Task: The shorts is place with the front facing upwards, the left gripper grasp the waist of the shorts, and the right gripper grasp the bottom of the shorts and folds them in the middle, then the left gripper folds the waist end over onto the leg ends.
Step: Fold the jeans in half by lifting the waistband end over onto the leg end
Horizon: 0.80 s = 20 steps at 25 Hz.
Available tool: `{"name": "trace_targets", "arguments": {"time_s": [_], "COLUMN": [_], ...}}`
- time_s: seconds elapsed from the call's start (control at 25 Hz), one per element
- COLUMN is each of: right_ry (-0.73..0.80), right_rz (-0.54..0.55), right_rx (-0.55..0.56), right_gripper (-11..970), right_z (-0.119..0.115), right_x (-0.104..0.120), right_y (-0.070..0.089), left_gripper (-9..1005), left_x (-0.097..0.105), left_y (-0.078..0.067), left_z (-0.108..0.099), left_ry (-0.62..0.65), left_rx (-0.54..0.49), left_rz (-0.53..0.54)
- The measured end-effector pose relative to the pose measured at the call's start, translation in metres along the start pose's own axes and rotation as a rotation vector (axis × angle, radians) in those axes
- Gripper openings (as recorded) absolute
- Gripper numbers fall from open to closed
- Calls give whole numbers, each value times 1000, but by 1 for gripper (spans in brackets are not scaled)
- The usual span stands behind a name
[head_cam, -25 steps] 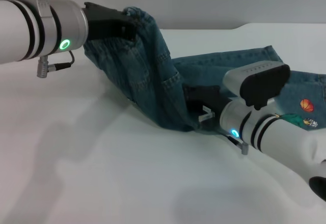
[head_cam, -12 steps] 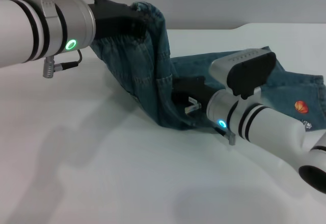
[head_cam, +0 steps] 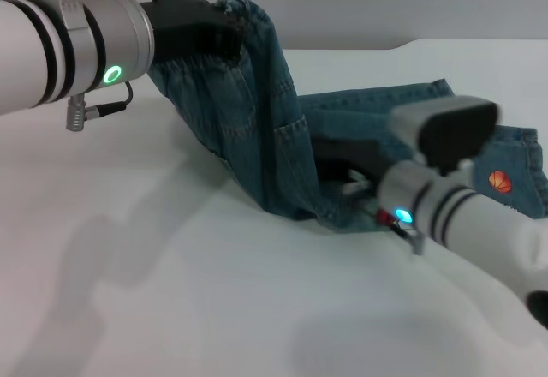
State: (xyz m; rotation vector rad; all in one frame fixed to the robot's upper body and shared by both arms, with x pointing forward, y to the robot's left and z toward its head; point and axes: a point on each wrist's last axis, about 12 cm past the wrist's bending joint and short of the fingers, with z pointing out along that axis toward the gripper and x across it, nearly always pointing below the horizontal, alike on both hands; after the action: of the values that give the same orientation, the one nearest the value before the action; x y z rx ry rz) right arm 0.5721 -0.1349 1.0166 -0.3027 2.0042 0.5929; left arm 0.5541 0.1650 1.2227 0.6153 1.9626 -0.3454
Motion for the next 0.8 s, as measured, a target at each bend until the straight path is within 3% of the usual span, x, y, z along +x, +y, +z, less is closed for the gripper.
{"name": "trace_targets", "arguments": {"time_s": [0.28, 0.36, 0.52, 0.8], "right_ry": [-7, -8, -4, -18], "right_rz": [39, 40, 32, 5], "right_rx": [135, 155, 141, 60], "right_gripper": [-2, -2, -1, -2], "right_z": [-21, -23, -21, -4], "right_x": [14, 16, 17, 0], "right_y": [-43, -49, -44, -19], "left_gripper": [51, 51, 51, 51], "left_x": [-2, -7, -18, -22], "left_y": [2, 0, -4, -8], "left_z": [-2, -5, -13, -18], "left_ry": [-12, -30, -75, -98], "left_rx": [-7, -6, -2, 4], "left_rz": [23, 29, 47, 58]}}
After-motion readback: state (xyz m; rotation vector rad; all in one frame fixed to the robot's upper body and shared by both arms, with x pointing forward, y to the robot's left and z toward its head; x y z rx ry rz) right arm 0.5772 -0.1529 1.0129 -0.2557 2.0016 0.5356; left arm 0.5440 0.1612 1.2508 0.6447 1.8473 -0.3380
